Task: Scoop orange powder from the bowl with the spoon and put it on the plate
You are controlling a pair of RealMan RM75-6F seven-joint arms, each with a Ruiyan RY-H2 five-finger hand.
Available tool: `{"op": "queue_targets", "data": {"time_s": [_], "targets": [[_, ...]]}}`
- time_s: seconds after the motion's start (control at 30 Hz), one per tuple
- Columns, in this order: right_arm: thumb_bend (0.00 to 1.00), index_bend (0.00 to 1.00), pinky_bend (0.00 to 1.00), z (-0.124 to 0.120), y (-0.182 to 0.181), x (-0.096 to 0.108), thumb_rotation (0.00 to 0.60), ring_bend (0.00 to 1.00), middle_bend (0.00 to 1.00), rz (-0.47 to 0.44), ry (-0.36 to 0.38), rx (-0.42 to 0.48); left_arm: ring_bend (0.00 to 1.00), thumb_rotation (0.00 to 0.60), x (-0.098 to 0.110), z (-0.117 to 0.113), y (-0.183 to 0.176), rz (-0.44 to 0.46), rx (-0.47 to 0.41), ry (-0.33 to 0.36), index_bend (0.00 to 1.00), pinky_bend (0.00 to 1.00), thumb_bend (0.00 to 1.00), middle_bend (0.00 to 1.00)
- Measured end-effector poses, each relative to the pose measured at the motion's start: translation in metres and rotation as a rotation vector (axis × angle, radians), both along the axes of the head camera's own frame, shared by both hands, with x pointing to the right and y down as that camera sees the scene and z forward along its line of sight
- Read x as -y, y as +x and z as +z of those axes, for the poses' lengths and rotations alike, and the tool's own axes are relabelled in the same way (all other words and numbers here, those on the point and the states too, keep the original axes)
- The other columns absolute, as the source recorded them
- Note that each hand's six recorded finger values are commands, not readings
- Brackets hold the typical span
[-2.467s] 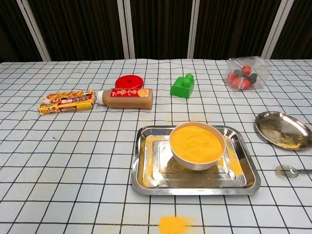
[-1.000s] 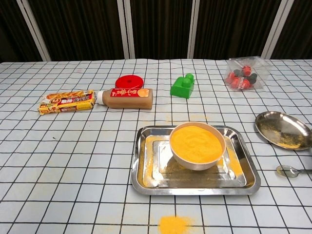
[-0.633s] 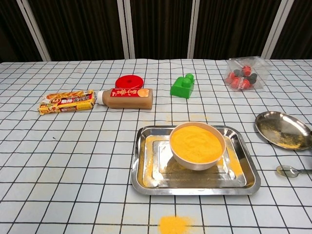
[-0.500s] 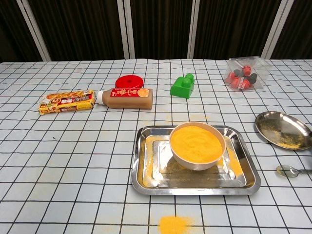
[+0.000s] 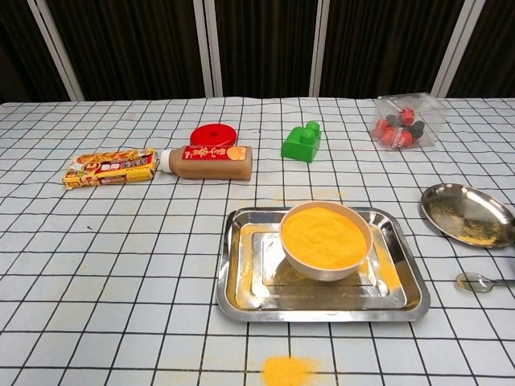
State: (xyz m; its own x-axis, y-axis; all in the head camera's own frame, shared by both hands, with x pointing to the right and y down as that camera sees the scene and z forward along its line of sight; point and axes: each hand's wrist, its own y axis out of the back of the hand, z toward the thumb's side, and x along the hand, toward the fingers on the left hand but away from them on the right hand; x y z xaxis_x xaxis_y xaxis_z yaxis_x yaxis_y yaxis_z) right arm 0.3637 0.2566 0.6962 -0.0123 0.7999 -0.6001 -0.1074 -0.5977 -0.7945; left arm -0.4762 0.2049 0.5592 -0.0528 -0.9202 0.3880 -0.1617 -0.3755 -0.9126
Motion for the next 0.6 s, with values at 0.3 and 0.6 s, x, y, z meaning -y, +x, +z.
{"op": "queue_targets", "data": {"time_s": [0.3, 0.6], "targets": [[0.39, 0.51, 0.00, 0.0019, 0.0012, -0.0019, 0.600, 0.00, 0.18, -0.005, -0.011, -0.007, 0.00, 0.600, 0.0001, -0.0003, -0.0004, -0.002, -0.001, 0.001, 0.00, 0.00, 0.00, 0.00], [0.39, 0.51, 0.00, 0.0034, 0.0006, -0.0036, 0.600, 0.00, 0.18, -0.011, -0.017, -0.010, 0.00, 0.600, 0.0000, 0.0000, -0.0004, -0.002, -0.001, -0.001, 0.00, 0.00, 0.00, 0.00]]}}
